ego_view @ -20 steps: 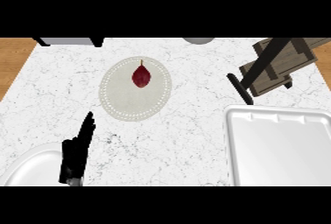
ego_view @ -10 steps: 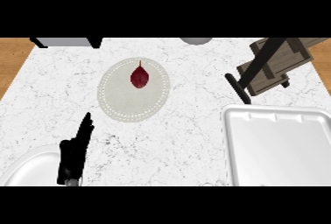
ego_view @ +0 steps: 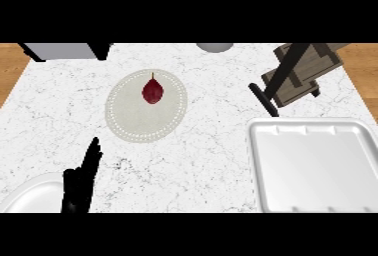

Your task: Pick the cupcake from the tray and place it in the tiered basket

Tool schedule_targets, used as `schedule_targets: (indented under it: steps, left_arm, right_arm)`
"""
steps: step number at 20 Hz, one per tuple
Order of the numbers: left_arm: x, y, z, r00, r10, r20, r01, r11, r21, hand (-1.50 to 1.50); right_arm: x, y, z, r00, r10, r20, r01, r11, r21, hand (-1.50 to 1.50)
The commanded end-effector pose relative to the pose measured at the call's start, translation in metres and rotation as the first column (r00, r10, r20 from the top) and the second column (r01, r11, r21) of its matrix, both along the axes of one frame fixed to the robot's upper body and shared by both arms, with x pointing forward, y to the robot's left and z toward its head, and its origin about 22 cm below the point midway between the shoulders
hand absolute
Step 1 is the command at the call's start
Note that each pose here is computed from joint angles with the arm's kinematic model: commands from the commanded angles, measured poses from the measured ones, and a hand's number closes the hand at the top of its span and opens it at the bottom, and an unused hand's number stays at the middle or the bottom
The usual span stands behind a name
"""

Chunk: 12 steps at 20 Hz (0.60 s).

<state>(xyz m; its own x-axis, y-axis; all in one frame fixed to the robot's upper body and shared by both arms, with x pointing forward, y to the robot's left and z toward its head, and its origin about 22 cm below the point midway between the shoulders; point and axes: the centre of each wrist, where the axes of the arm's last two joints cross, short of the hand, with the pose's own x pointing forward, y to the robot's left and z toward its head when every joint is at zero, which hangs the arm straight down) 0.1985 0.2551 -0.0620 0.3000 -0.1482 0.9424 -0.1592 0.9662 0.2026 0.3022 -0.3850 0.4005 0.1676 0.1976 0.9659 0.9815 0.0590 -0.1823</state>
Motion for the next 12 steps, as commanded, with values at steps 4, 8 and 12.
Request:
schedule_targets:
  steps: [4,8,12]
  left_arm:
    - [0.007,0.007,0.004,0.999,0.035,-0.006,-0.035,0.999,0.014,0.00]
    - [-0.006,0.009,0.001,0.999,0.034,-0.017,-0.034,0.999,-0.007,0.00]
    - [-0.004,0.001,0.003,0.999,0.049,-0.012,-0.050,0.998,-0.030,0.00]
  right_arm:
    - [-0.109,-0.012,0.009,1.000,-0.028,0.014,0.028,1.000,0.010,-1.50]
    - [-0.163,-0.014,0.003,1.000,-0.004,-0.016,0.004,1.000,-0.004,-1.50]
    - [-0.205,-0.021,-0.011,0.999,0.036,-0.017,-0.036,0.999,0.006,-1.50]
